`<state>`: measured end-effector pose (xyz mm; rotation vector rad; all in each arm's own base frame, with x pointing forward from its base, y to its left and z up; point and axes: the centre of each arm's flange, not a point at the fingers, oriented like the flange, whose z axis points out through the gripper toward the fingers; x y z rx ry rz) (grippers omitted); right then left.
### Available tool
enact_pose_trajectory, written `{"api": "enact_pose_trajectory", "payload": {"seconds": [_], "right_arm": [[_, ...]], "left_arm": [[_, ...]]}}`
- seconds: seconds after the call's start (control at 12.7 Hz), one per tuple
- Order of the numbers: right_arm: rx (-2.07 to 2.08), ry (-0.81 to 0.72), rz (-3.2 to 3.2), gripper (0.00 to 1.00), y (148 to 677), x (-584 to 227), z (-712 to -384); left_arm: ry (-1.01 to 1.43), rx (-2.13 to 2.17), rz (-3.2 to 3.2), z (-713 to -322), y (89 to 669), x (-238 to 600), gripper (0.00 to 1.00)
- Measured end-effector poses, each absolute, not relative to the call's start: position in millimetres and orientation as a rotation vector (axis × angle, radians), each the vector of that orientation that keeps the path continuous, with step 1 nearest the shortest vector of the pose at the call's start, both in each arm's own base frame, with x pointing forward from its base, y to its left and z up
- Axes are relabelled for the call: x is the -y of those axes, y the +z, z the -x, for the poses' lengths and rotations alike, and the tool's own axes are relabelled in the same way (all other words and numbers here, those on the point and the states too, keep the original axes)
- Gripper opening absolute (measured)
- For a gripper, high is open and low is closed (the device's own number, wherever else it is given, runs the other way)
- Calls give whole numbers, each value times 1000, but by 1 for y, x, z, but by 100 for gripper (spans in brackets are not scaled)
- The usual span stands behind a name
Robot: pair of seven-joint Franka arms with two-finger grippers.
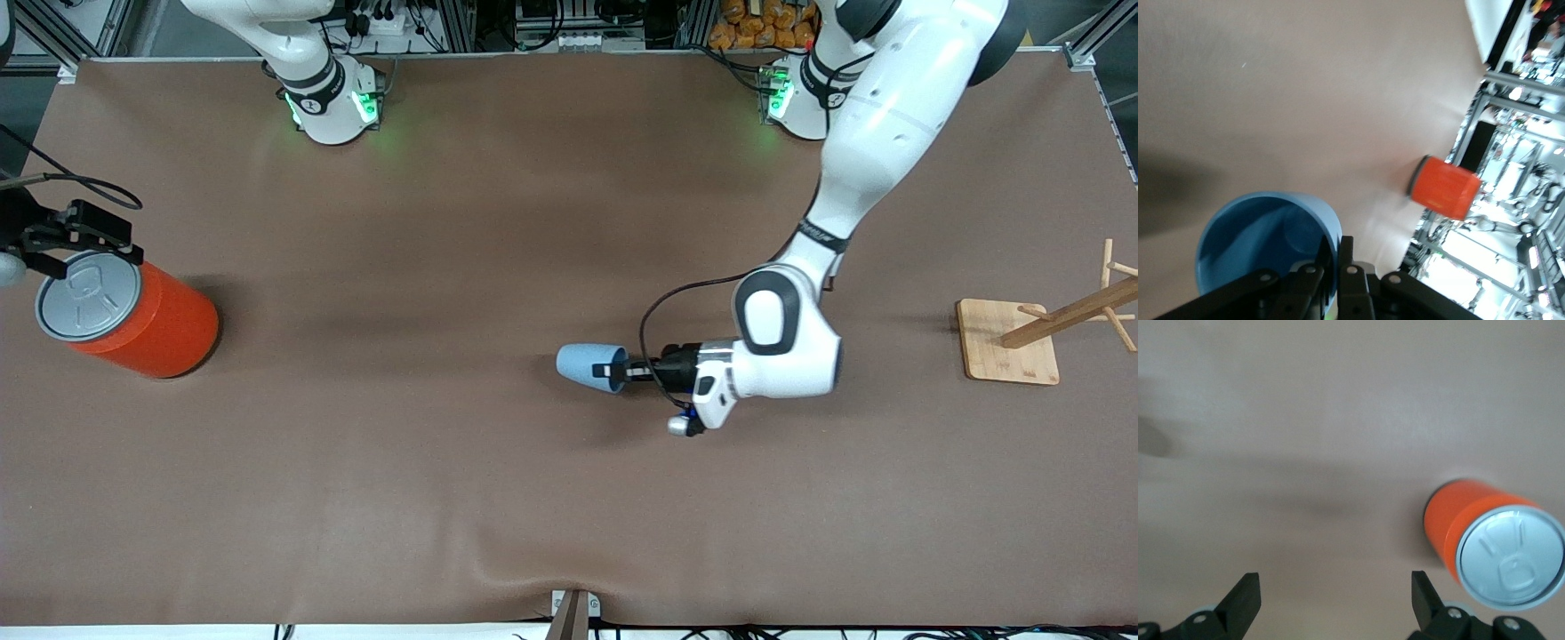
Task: Flip cup
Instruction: 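Carry the cup with the left gripper toward the wooden stand, lowering it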
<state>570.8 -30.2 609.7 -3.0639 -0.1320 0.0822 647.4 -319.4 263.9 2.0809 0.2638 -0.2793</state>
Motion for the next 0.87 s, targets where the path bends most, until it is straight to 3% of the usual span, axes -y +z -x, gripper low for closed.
{"api": "enact_pose_trajectory", "payload": {"seconds": [0.47,0.87], "right_arm": [[-163,240,3048,100,611,59,-549],[-144,210,3052,100,644,42,-524]], "left_arm": [[-114,-172,-2601,-668,336,217,6],[-119,-179,-3031,-659,299,138,6]]}}
